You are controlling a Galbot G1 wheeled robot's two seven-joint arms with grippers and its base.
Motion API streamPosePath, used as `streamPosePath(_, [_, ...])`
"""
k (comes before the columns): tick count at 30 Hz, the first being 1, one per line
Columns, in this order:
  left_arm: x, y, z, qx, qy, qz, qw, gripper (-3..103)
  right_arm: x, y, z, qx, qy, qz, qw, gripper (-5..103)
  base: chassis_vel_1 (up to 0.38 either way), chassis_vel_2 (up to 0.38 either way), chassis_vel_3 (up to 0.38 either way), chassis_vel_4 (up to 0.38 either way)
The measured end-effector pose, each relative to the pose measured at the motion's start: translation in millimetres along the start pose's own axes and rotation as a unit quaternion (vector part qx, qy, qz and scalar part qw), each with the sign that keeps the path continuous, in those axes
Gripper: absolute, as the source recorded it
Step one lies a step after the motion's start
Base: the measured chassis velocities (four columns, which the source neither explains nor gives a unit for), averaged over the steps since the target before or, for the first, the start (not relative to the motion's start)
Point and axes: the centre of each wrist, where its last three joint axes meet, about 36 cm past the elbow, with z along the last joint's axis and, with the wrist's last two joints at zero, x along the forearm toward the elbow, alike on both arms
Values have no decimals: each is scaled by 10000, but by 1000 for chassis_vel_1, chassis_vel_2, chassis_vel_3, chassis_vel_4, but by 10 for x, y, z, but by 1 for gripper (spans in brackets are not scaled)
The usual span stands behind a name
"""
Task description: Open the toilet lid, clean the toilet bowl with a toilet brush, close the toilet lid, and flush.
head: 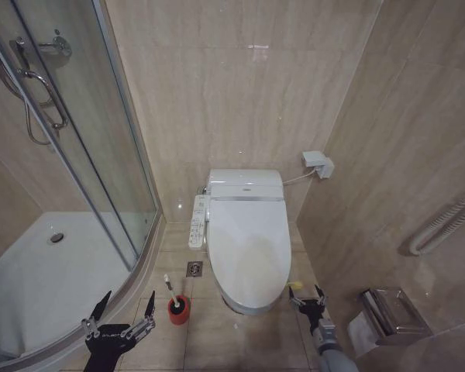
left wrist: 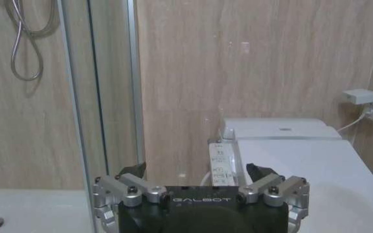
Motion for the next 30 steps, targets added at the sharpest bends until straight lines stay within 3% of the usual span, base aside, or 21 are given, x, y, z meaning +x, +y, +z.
streamPosePath(30, [0,0,0,0,0,0,10000,100,-385,-70,102,83,-23,398,9992,100,0,0,0,0])
